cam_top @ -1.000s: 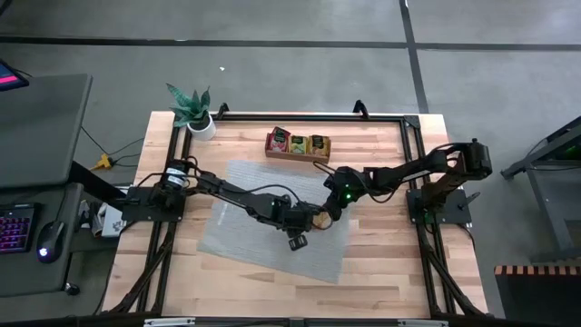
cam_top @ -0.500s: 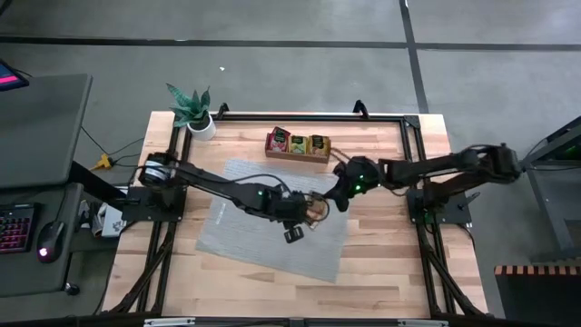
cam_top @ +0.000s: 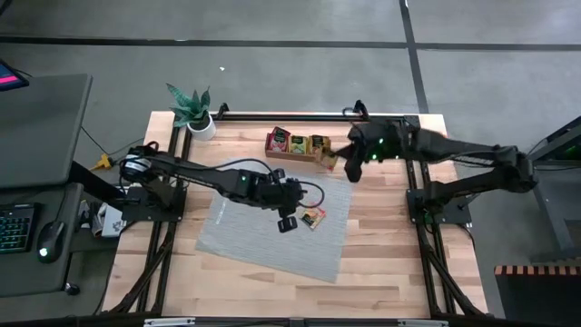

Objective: Pick & Place Tea
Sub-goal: Put the orange tea bag into the right section of the wooden organizer

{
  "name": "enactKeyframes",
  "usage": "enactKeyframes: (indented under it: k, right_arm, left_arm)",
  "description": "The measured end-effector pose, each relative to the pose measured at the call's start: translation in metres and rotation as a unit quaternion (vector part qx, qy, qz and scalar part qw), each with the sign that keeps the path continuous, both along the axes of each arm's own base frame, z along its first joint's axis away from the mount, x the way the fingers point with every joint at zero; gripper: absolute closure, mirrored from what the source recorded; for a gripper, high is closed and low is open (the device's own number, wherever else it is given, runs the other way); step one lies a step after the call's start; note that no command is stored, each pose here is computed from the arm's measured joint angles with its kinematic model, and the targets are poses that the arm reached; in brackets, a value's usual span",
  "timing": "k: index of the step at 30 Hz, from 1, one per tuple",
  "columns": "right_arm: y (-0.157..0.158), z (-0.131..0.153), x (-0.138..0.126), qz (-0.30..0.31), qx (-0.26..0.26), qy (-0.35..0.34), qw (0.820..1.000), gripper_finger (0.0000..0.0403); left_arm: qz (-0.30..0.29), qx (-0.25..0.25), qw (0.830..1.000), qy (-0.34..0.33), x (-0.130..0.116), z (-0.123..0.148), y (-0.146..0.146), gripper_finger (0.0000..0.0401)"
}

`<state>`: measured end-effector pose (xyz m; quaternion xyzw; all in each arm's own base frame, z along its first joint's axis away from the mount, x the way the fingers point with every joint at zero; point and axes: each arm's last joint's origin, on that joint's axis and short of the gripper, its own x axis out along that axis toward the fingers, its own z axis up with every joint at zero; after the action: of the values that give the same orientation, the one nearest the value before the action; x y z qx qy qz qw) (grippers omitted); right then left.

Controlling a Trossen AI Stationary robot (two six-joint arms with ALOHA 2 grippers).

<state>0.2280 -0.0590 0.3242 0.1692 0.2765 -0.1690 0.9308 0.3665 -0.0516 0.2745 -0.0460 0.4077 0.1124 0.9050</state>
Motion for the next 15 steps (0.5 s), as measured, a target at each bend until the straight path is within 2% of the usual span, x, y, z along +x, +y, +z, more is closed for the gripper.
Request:
enactKeyframes:
  k: [4,7,9,11,15]
  right_arm:
    - [-0.008,0.034,-0.006,-0.013,-0.084,0.013,0.996,0.0403]
    - [-0.015,0.044,-0.009,-0.012,-0.133,0.026,0.991,0.0403]
    - [-0.020,0.043,-0.008,-0.012,-0.146,0.036,0.989,0.0403]
    - [-0.027,0.040,-0.006,-0.013,-0.153,0.045,0.987,0.0403]
    - [-0.044,0.022,0.009,0.015,-0.137,0.077,0.987,0.0403]
  left_arm:
    - [-0.017,-0.022,1.000,-0.010,-0.004,-0.006,0.010,0.0307]
    - [-0.039,-0.062,0.995,-0.060,-0.005,-0.015,0.019,0.0307]
    - [-0.044,-0.084,0.994,-0.059,-0.017,-0.024,0.025,0.0307]
    - [-0.050,-0.101,0.988,-0.101,-0.024,-0.026,0.030,0.0307]
    - [-0.053,-0.129,0.980,-0.139,-0.056,-0.033,0.040,0.0307]
